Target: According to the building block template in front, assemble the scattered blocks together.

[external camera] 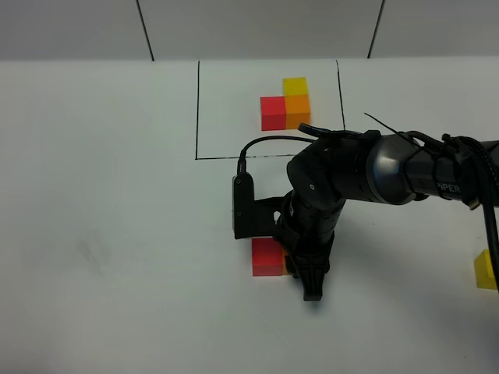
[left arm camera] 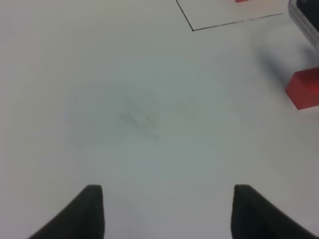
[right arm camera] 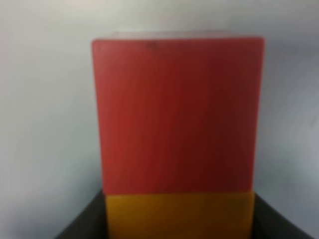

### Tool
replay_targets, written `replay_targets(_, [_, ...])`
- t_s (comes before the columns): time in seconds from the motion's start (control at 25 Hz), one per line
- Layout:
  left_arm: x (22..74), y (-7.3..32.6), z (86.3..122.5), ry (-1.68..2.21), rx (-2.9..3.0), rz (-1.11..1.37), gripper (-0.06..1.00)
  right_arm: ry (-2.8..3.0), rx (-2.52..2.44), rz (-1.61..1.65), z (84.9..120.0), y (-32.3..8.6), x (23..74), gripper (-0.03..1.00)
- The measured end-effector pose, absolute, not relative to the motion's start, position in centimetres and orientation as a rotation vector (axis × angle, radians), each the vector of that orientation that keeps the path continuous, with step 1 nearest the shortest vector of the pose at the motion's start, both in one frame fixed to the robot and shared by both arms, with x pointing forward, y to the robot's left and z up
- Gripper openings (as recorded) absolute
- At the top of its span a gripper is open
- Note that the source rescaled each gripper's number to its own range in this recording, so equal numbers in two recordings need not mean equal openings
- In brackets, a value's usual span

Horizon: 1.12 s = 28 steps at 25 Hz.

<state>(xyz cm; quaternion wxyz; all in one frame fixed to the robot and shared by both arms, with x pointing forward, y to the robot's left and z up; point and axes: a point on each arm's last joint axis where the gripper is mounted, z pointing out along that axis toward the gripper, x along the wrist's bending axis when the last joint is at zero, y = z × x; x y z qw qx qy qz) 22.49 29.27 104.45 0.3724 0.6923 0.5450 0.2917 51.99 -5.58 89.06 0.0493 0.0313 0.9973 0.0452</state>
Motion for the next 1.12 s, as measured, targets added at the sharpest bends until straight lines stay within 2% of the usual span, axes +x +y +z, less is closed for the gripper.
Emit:
replay_targets(0.64, [22.5,29.3,104.5,1.397,1.774,0.747,0.24,3.034,0.134,0.145,89.1,-5.5,52.1,0.02])
replay_targets(0.68, [22.5,29.3,104.5,1.397,1.774,0.747,0.24,3.034,0.157,0.153,89.2,-5.4,52.1,0.05])
replay_targets(0.72, [22.5,29.3,104.5,1.397,1.774,0.747,0.24,3.031,0.171,0.159,89.2,-5.3,52.2,0.14])
replay_targets(0.92, [22.5,29.3,104.5,1.397,1.774,0.747,0.24,3.021,0.246,0.163,90.1,-5.4,52.2,0.73])
replay_targets(1.0, [22.5,29.3,104.5,1.397,1.774,0.747,0.24,3.019,0.272,0.153,91.0,-5.6,52.1,0.85])
replay_targets(1.12, [22.5,29.3,104.5,1.397,1.774,0.747,0.24,3.019,0.338,0.131,92.7,-6.1,51.6,0.92])
